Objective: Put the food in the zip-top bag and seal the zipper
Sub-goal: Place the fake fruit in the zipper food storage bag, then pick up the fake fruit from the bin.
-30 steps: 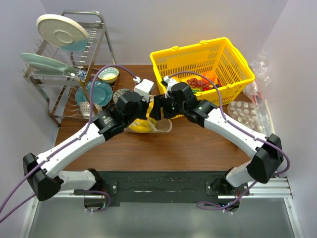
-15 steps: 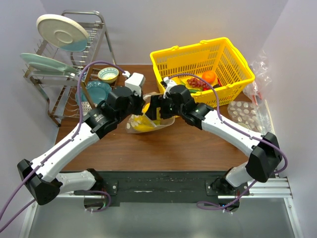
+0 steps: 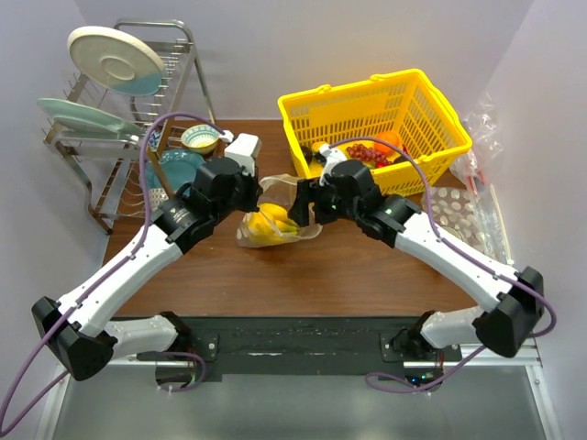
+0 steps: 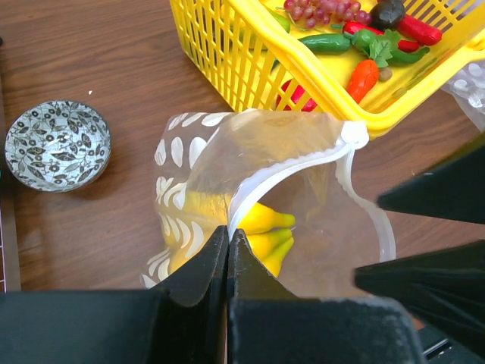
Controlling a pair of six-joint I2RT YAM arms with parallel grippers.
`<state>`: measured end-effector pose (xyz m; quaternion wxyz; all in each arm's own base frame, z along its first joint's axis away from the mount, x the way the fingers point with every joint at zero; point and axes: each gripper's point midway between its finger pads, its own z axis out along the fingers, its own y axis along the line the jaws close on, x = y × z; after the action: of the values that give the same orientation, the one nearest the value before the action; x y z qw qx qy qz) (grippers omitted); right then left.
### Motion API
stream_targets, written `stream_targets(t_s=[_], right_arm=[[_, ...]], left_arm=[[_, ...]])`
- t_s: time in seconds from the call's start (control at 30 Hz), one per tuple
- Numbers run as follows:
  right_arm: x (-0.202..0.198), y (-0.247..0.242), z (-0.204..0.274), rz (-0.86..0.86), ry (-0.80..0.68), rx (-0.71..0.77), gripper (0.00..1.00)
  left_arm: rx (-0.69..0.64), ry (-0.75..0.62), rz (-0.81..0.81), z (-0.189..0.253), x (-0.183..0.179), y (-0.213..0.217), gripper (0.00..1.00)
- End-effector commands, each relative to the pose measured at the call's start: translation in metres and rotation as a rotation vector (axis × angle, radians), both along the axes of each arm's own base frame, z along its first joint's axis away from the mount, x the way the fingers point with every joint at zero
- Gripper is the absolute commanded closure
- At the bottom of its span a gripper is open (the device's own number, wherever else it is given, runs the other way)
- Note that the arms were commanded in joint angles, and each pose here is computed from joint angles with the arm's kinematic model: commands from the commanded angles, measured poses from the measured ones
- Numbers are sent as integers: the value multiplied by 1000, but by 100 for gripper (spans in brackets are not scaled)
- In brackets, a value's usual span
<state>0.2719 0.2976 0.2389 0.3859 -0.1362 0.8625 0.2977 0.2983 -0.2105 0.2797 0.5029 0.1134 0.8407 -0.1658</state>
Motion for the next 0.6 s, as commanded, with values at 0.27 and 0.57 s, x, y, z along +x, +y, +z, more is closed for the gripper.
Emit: stream_targets(t_s=[0.27, 0.57], right_arm=[[-19, -43, -52, -49, 58, -167, 32], [-17, -43, -22, -46, -30, -104, 30]], left_arm=[[-85, -93, -2, 48, 0, 0, 100], [-60, -96, 18, 48, -2, 8, 100]])
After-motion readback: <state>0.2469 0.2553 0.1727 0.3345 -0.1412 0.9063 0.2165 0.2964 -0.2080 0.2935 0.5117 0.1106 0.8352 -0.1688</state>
